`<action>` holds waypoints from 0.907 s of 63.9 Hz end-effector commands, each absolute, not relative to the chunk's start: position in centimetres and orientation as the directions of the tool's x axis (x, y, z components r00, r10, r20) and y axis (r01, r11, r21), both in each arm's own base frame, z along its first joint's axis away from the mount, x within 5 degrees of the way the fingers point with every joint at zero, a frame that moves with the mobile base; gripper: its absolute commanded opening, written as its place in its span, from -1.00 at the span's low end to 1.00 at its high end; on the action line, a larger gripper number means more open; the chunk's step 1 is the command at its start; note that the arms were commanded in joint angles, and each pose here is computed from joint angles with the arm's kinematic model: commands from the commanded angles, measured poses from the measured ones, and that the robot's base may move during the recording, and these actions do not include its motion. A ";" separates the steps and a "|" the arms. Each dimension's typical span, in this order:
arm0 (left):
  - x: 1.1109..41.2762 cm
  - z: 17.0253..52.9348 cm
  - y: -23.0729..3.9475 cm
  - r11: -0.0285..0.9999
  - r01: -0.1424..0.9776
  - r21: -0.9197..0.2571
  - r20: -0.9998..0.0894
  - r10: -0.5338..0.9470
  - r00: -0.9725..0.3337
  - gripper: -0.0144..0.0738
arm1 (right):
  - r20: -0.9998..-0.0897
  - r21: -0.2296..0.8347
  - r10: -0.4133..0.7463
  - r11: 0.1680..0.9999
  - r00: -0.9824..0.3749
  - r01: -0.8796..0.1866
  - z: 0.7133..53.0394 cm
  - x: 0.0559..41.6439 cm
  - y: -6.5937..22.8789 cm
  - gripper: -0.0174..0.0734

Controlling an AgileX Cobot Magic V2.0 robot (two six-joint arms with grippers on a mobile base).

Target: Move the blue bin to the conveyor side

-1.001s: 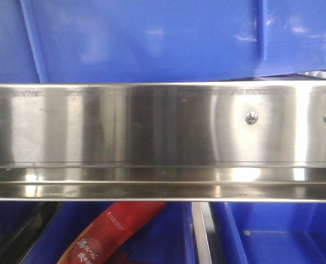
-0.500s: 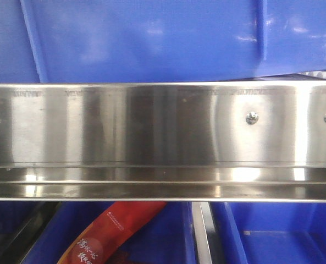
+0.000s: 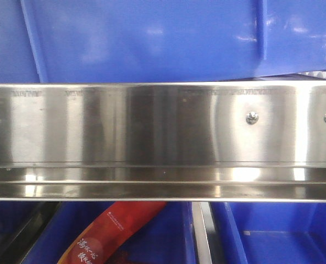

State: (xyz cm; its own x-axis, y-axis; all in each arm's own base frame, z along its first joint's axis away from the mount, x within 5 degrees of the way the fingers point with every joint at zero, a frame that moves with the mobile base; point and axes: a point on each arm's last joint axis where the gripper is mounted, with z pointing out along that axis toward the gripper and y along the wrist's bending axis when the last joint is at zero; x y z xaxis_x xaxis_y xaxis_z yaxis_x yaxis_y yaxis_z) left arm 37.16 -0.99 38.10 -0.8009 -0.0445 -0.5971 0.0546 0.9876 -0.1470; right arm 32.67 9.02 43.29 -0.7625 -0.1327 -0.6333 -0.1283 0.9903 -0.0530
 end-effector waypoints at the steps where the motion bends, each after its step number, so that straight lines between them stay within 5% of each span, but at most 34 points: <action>1: 37.1 38.4 -0.8 0.988 0.045 -0.149 -0.602 -0.055 -0.797 0.11 | -0.632 -0.057 -0.140 0.989 -0.762 -0.134 43.2 32.6 9.0 -0.78; 13: 36.9 38.3 -0.8 0.988 0.042 -0.152 -0.586 -0.056 -0.808 0.00 | -0.632 -0.057 -0.140 0.989 -0.762 -0.134 43.2 32.6 9.0 -0.78; 27: 36.7 38.2 -1.1 0.983 0.046 -0.178 -0.556 -0.062 -0.829 -0.75 | -0.632 -0.057 -0.140 0.989 -0.762 -0.134 43.2 32.6 9.0 -0.78; 58: 34.3 41.5 -1.1 0.983 0.052 -0.177 -0.611 -0.068 -0.789 -0.71 | -0.679 -0.048 -0.128 0.990 -0.723 -0.130 45.2 31.2 8.5 -0.79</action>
State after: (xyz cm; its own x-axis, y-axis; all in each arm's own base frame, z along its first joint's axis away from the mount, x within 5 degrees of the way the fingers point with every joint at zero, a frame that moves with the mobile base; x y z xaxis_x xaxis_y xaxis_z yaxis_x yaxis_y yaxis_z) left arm 36.02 -0.87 38.98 -0.8221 -0.0444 -0.5676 0.0501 0.9875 -0.1497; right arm 32.28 8.93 43.50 -0.7680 -0.1302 -0.6271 -0.1277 0.9906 -0.0493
